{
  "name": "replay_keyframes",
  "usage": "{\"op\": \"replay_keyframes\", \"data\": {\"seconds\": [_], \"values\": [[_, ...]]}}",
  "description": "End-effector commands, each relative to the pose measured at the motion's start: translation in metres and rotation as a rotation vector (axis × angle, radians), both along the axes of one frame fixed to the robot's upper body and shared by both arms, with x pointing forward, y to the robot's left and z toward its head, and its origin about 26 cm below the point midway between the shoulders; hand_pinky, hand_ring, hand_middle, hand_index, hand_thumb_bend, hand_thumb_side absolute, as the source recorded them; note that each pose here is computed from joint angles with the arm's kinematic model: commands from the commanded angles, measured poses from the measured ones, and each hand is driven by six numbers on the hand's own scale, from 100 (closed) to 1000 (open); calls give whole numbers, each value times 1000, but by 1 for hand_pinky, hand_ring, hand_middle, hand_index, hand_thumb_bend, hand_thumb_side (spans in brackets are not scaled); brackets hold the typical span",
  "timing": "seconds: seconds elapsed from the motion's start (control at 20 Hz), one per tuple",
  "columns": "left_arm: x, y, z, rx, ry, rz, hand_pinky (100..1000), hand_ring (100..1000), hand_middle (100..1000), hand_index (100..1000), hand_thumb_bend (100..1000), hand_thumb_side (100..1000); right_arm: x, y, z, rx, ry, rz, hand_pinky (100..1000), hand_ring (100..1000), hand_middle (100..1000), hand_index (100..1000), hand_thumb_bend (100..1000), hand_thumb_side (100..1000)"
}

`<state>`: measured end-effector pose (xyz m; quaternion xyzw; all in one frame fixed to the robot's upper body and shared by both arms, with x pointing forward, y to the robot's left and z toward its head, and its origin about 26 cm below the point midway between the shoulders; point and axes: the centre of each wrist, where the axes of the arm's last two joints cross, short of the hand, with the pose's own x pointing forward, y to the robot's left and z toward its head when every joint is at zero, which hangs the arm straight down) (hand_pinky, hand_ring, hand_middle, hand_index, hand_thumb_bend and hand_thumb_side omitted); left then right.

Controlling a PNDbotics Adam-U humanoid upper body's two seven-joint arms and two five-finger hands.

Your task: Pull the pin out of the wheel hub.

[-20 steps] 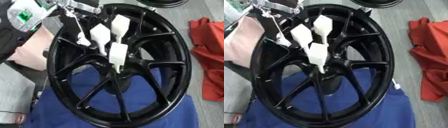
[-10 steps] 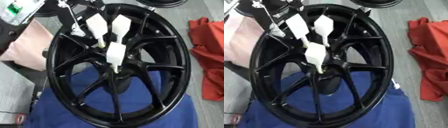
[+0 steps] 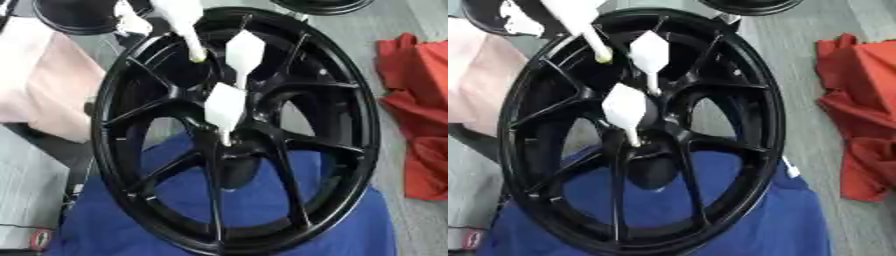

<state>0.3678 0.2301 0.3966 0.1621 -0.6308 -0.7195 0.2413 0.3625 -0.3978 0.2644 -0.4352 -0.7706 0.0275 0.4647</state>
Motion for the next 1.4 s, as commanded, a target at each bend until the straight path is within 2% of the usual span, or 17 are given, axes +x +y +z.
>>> {"op": "replay_keyframes", "data": {"seconds": [0.05,0.1,0.15,0.2,0.35,0.5,0.55,0.6,0.65,0.7,0.8,0.95,1.1,1.15,1.2,1.3,1.4], "values": [[-11,11,18,-25,-52,22,506,354,263,447,226,100,-5,-7,16,-24,-34,-19,808,661,710,743,100,820],[-11,12,18,-25,-52,23,506,354,263,447,226,100,-5,-7,16,-24,-34,-19,808,661,710,743,100,820],[-10,17,17,-33,-49,45,511,344,258,466,110,100,-7,-12,16,-25,-30,-38,808,661,710,743,100,818],[-8,29,16,-48,-44,96,511,342,260,473,100,100,-10,-19,14,-26,-26,-67,808,661,710,743,100,818],[-1,81,11,-109,-29,321,532,360,274,493,100,100,-19,-35,9,-29,-25,-126,808,662,711,743,100,816],[-4,139,6,-163,-27,566,564,396,327,538,100,100,-21,-37,12,-30,-38,-135,808,662,711,743,100,813],[-7,157,6,-178,-33,646,590,422,360,571,140,100,-21,-36,13,-32,-42,-130,808,662,711,743,100,812],[-11,176,7,-193,-41,725,653,491,450,656,227,100,-20,-34,15,-34,-45,-123,808,662,711,743,100,811],[-15,192,6,-208,-46,798,738,621,608,799,372,205,-19,-32,17,-36,-50,-114,808,662,711,743,100,810],[-17,206,2,-231,-40,857,806,749,763,886,532,467,-18,-29,19,-38,-54,-104,808,662,711,743,100,810],[-20,232,-9,-295,-21,949,854,827,846,932,615,677,-17,-25,22,-42,-59,-88,808,662,710,743,100,810],[-27,261,-20,-369,-44,1001,854,829,850,936,615,703,-15,-20,24,-46,-61,-72,808,662,710,743,100,810],[-28,272,-28,-379,-75,1005,854,829,850,936,615,703,-14,-19,25,-47,-61,-68,808,662,710,743,100,810],[-28,274,-29,-395,-83,999,828,805,829,907,489,698,-14,-19,24,-45,-58,-68,808,661,711,743,100,814],[-28,277,-29,-424,-96,991,822,796,816,893,455,696,-14,-19,24,-42,-57,-69,808,661,711,743,100,813],[-30,278,-23,-491,-141,957,783,728,733,821,265,611,-14,-20,24,-41,-58,-71,808,661,710,743,100,812],[-34,277,-14,-572,-194,923,743,648,648,765,184,579,-14,-20,25,-42,-63,-72,808,661,710,743,100,810]]}}
